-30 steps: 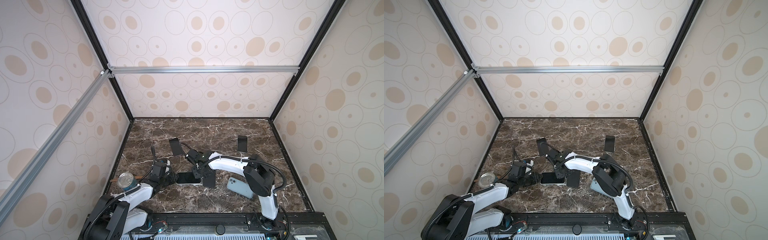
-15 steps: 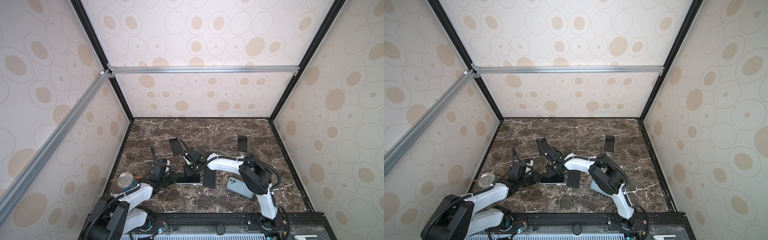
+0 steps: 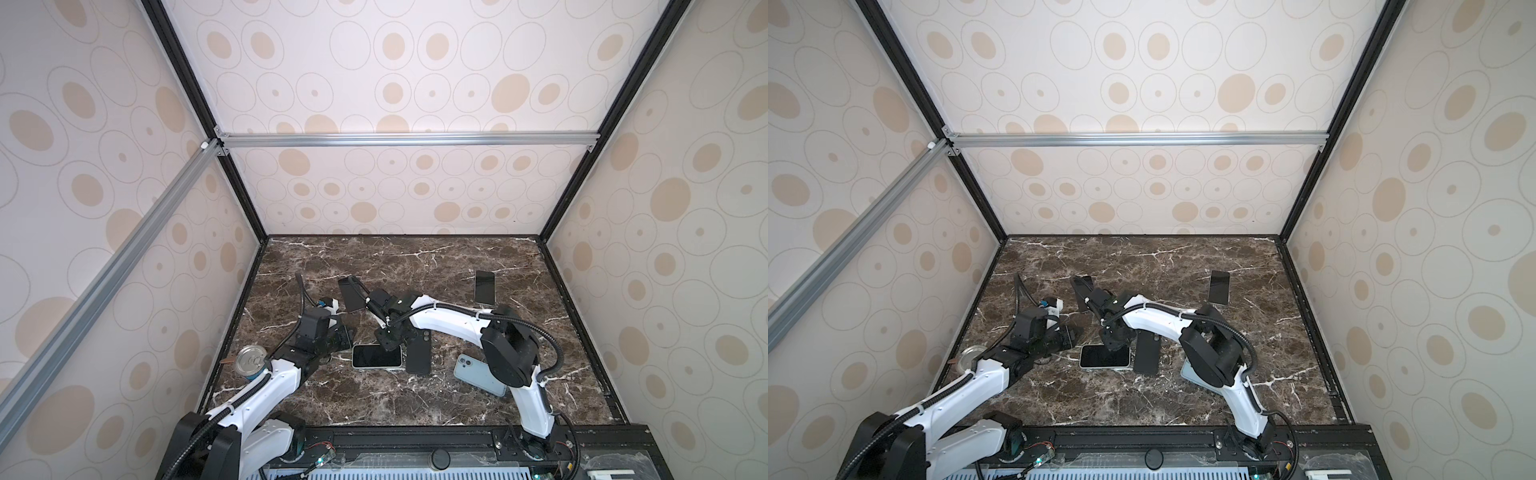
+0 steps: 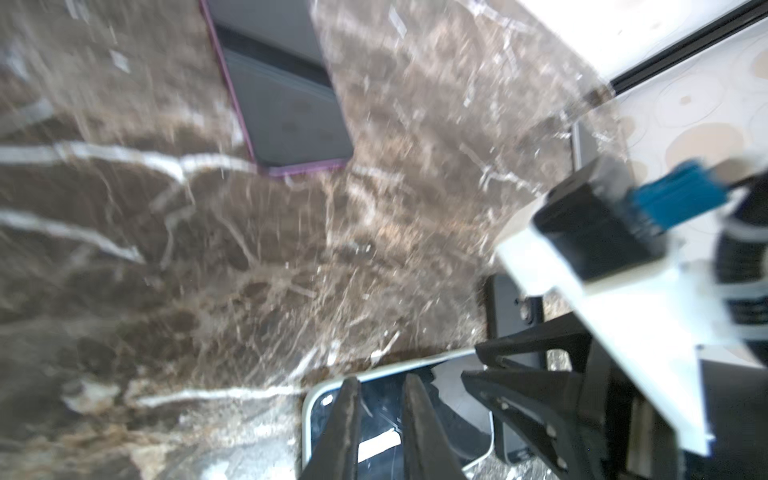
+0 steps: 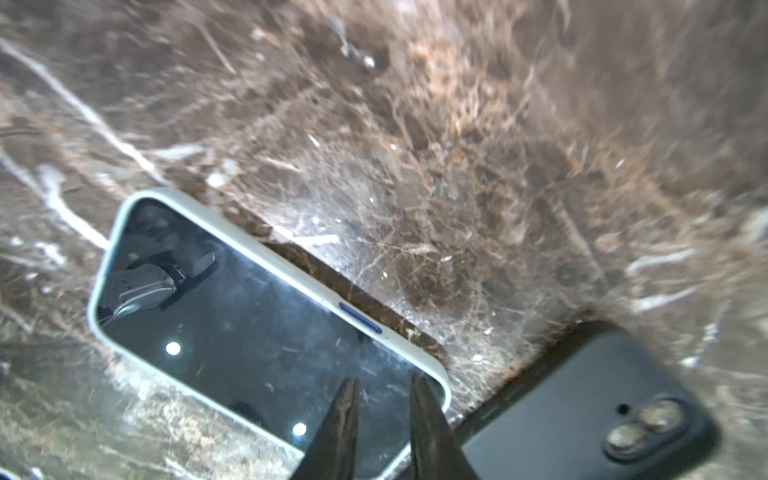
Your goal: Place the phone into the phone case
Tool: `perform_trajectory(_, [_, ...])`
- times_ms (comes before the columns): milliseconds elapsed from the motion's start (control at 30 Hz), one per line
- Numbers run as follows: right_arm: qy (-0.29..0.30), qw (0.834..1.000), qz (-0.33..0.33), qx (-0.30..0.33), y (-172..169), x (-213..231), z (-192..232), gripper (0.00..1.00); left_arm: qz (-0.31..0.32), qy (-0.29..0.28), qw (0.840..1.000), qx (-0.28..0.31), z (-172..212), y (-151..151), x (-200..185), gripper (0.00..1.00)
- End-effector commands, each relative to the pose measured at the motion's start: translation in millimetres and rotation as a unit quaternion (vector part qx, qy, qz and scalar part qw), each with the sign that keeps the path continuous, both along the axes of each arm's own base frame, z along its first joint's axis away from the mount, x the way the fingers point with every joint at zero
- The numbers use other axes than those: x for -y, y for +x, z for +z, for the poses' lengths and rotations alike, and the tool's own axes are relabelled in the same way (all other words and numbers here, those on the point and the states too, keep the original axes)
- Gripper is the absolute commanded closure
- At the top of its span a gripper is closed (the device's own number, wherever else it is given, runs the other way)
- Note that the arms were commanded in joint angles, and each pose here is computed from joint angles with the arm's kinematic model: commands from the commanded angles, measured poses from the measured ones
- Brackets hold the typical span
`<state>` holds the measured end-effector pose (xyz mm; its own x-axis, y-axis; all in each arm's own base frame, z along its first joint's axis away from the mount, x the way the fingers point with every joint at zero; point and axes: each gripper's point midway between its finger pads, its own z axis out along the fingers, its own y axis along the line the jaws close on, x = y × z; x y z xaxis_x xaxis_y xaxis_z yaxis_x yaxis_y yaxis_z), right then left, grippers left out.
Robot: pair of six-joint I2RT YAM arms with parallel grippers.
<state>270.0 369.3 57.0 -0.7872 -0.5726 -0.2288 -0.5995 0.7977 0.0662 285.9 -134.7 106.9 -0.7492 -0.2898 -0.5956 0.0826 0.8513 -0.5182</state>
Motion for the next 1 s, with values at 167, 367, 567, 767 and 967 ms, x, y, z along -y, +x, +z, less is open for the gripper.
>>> perform_trajectory(167, [0.048, 0.984, 0.141, 0.101, 7.2, -4.0, 82.3, 0.68, -0.020, 0.079, 0.994, 0.069, 44.3, 9.1, -13.0, 0.77])
perform_trajectory(367, [0.061, 0.963, 0.225, 0.135, 0.8, -2.5, 102.4, 0.50, -0.035, 0.093, 0.987, 0.125, 67.3, 7.0, -14.4, 0.72])
perform_trajectory(567, [0.092, 0.935, 0.310, 0.146, -11.3, 0.4, 103.0, 0.34, -0.065, 0.099, 0.977, 0.180, 88.2, 1.5, -9.8, 0.64])
perform_trajectory(767, [0.105, 0.911, 0.370, 0.148, -18.6, 9.4, 98.1, 0.22, -0.070, 0.132, 0.971, 0.185, 83.1, -0.4, -16.1, 0.56])
perform_trajectory(967, [0.090, 0.910, 0.383, 0.127, -12.0, 19.2, 77.9, 0.11, -0.046, 0.169, 0.965, 0.197, 84.6, 0.9, -30.5, 0.47])
